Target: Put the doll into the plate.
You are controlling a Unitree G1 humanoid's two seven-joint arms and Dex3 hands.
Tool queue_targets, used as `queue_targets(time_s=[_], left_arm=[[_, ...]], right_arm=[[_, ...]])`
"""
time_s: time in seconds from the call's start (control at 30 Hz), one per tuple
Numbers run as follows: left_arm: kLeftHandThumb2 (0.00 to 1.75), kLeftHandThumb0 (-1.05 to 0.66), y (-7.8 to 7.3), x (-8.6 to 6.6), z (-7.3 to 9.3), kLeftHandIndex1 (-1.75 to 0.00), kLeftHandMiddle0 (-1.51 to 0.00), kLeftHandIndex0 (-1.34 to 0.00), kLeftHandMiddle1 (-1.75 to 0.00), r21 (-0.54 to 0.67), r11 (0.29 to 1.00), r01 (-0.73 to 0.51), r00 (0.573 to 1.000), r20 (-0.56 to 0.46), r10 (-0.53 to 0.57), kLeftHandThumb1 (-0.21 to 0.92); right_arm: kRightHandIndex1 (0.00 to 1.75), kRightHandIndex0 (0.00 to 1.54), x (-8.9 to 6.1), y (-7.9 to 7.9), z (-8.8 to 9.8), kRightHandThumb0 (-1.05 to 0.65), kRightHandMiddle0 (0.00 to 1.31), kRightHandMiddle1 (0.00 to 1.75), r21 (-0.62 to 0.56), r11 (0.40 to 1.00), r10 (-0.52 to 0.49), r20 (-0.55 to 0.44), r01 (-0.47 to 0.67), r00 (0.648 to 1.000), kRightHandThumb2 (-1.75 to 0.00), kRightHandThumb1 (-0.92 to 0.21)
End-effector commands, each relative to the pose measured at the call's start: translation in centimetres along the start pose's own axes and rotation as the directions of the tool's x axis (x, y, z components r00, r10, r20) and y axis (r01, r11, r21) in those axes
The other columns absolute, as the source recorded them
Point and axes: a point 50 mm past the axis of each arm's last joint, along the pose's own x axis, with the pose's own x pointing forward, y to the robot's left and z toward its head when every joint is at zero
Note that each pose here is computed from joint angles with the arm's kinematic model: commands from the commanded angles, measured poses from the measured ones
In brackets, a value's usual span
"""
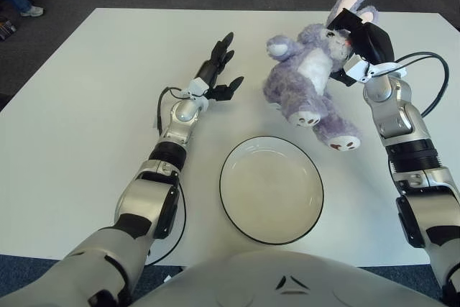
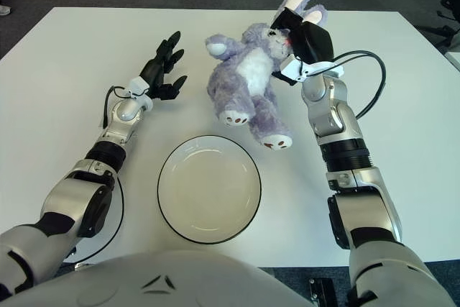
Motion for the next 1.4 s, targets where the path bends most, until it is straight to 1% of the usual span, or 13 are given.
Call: queue_targets(time_s=[0.0, 0.13, 0.23, 0.33, 0.5, 0.63, 0.8, 1.0, 1.03, 1.13, 1.2, 1.27, 1.37], left_arm=[[1.17, -0.22, 0.1, 0.6, 0.3, -0.33, -0.18, 0.00, -0.40, -0.003, 1.000, 0.018, 1.000, -0.003, -0.018, 0.46], [1.17, -0.25, 0.1, 0.6, -0.1, -0.30, -0.18, 0.00, -0.40, 0.003, 1.000, 0.026, 0.999, -0.025, -0.026, 0.47], [1.05, -0.38, 0.1, 0.6, -0.3, -0.27, -0.18, 0.00, -0.40, 0.016, 0.999, 0.030, 0.999, -0.036, -0.030, 0.57], [0.93, -0.47, 0.1, 0.7, -0.5, -0.24, -0.18, 0.00, -0.39, 0.021, 0.999, 0.033, 0.999, -0.043, -0.032, 0.67], [0.86, -0.52, 0.1, 0.8, -0.7, -0.23, -0.19, 0.00, -0.40, 0.006, 0.999, 0.036, 0.997, -0.063, -0.035, 0.72], [0.81, -0.55, 0.3, 0.9, -0.9, -0.22, -0.20, 0.00, -0.41, 0.000, 0.999, 0.036, 0.997, -0.073, -0.036, 0.76], [0.69, -0.62, 0.3, 0.9, -1.0, -0.20, -0.20, 0.00, -0.44, 0.009, 0.999, 0.031, 0.997, -0.076, -0.031, 0.87], [0.68, -0.67, 0.3, 0.9, -1.1, -0.17, -0.21, 0.00, -0.45, 0.016, 0.999, 0.030, 0.997, -0.076, -0.029, 0.92], [0.68, -0.68, 0.3, 0.9, -1.2, -0.17, -0.21, 0.00, -0.45, 0.013, 0.999, 0.030, 0.997, -0.078, -0.029, 0.92], [0.68, -0.66, 0.3, 0.9, -1.2, -0.18, -0.22, 0.00, -0.46, 0.004, 1.000, 0.029, 0.996, -0.083, -0.029, 0.92], [0.69, -0.66, 0.3, 0.9, -1.2, -0.18, -0.23, 0.00, -0.47, 0.002, 1.000, 0.029, 0.996, -0.083, -0.029, 0.92], [0.69, -0.65, 0.2, 0.9, -1.3, -0.18, -0.23, 0.00, -0.47, -0.002, 1.000, 0.029, 0.996, -0.083, -0.029, 0.92], [0.69, -0.65, 0.2, 0.9, -1.3, -0.18, -0.24, 0.00, -0.48, -0.008, 1.000, 0.028, 0.996, -0.083, -0.029, 0.92]], right_arm=[[1.19, 1.01, -0.3, -0.9, 0.4, -0.01, 0.82, 1.75, -0.005, 1.000, -0.019, 0.026, 0.019, 0.999, -1.57, 0.06], [1.20, 1.02, -0.6, -1.2, 1.0, -0.01, 0.80, 1.75, -0.006, 1.000, -0.028, 0.047, 0.028, 0.999, -1.57, 0.07], [1.27, 1.03, -0.8, -1.4, 1.5, 0.00, 0.79, 1.75, -0.005, 1.000, -0.030, 0.059, 0.031, 0.998, -1.61, 0.09], [1.55, 0.97, -1.0, -1.5, 1.9, 0.00, 0.76, 1.70, -0.006, 0.999, -0.032, 0.068, 0.032, 0.997, -1.71, 0.12], [1.71, 0.94, -1.4, -1.6, 2.8, -0.01, 0.82, 1.56, -0.011, 0.999, -0.031, 0.081, 0.032, 0.996, -1.74, 0.14], [1.74, 0.94, -1.7, -1.6, 3.3, -0.01, 0.85, 1.51, -0.008, 1.000, -0.018, 0.078, 0.019, 0.997, -1.74, 0.15], [1.75, 0.96, -2.0, -1.5, 3.7, -0.01, 0.94, 1.40, 0.003, 1.000, 0.006, 0.082, -0.006, 0.997, -1.75, 0.18], [1.75, 0.97, -2.4, -1.3, 4.4, -0.02, 0.99, 1.33, 0.022, 0.999, 0.036, 0.106, -0.038, 0.994, -1.75, 0.20], [1.75, 0.97, -2.6, -1.3, 4.6, -0.02, 0.99, 1.32, 0.030, 0.998, 0.044, 0.111, -0.047, 0.993, -1.75, 0.20], [1.71, 0.88, -3.0, -1.2, 5.2, -0.01, 0.89, 1.56, 0.066, 0.994, 0.078, 0.115, -0.086, 0.990, -1.75, 0.14], [1.73, 0.92, -3.1, -1.2, 5.3, -0.02, 0.94, 1.45, 0.076, 0.992, 0.089, 0.113, -0.098, 0.990, -1.74, 0.17], [1.74, 0.94, -3.3, -1.2, 5.5, -0.02, 0.96, 1.40, 0.086, 0.990, 0.099, 0.113, -0.109, 0.989, -1.74, 0.18], [1.74, 0.94, -3.5, -1.0, 5.8, -0.01, 0.93, 1.41, 0.095, 0.988, 0.107, 0.122, -0.119, 0.987, -1.75, 0.18]])
